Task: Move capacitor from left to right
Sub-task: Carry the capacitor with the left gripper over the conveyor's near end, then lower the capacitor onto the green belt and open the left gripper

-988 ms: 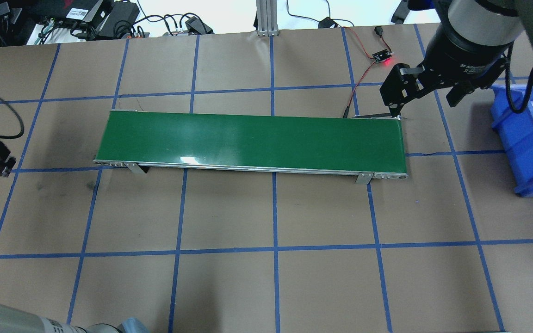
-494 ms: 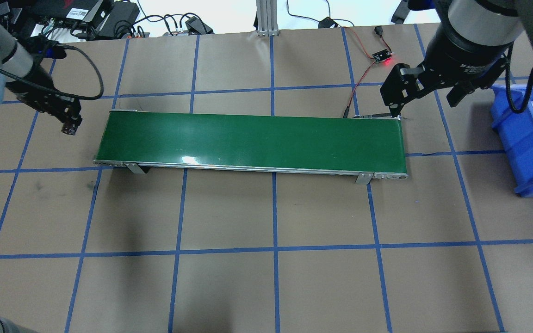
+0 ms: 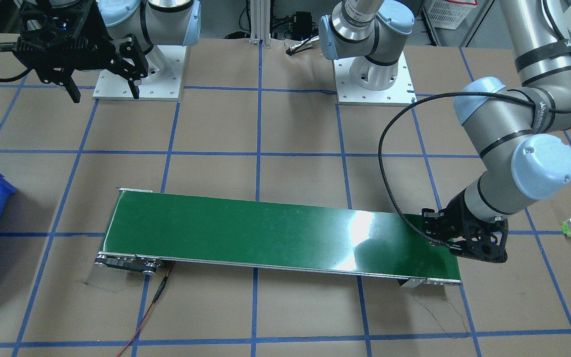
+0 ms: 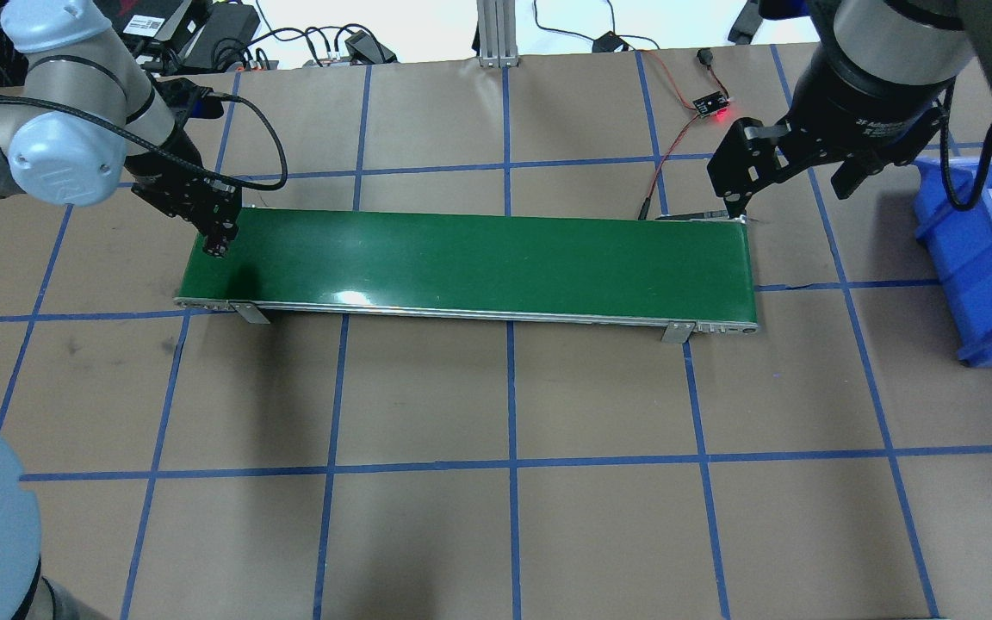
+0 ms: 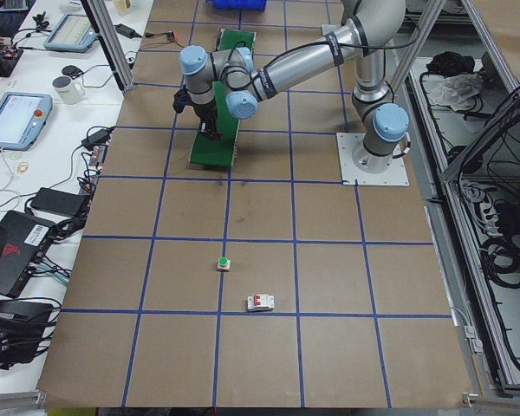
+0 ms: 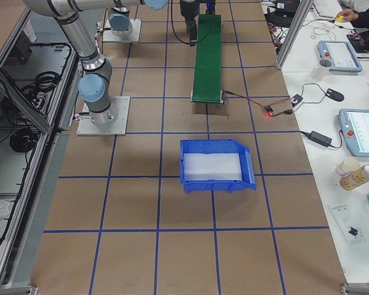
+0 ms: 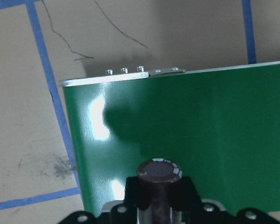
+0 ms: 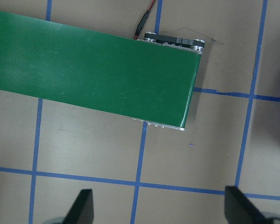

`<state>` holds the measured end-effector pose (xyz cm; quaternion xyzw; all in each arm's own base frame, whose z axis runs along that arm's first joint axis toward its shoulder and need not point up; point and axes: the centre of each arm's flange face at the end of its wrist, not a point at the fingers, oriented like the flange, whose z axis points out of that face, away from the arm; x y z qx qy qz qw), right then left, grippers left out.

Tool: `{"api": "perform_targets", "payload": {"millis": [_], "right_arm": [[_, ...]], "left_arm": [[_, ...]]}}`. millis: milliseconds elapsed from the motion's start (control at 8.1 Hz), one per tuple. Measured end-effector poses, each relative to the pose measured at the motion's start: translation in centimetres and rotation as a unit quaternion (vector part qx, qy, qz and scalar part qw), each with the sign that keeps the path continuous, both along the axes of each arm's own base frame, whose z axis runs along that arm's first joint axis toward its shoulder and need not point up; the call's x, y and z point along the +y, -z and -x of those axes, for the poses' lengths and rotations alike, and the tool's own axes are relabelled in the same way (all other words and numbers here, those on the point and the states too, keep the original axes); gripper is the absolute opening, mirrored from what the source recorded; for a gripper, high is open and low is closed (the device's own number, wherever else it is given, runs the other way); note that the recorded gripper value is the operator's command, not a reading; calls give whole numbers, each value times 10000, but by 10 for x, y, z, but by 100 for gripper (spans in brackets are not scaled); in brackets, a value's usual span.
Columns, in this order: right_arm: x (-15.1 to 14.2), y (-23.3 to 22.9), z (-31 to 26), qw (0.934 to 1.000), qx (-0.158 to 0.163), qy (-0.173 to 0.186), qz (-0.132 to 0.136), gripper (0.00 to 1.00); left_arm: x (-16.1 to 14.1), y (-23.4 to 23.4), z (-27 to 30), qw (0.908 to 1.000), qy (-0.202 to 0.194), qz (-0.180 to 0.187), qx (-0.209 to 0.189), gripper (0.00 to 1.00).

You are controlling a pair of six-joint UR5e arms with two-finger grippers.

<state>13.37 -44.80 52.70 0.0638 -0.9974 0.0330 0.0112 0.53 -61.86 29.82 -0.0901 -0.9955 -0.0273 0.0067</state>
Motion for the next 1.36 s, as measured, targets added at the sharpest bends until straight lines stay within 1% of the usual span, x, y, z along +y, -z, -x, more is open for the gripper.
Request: {"api": "perform_targets", "payload": {"millis": [124, 494, 865, 1359], "right_arm": [[0, 0, 0, 10000, 0, 0, 2, 100], [0, 0, 0, 10000, 0, 0, -1, 100], [0, 0, 0, 10000, 0, -6, -7, 100], [0, 0, 0, 10000, 0, -2, -5, 100]], "left_arm": [[-5, 9, 2, 10000, 9, -24, -2, 0], [-13, 13, 6, 10000, 14, 8, 7, 0], [-12, 14, 24, 10000, 42, 7, -3, 0], [-12, 21, 34, 9999, -140, -52, -29, 0]]}}
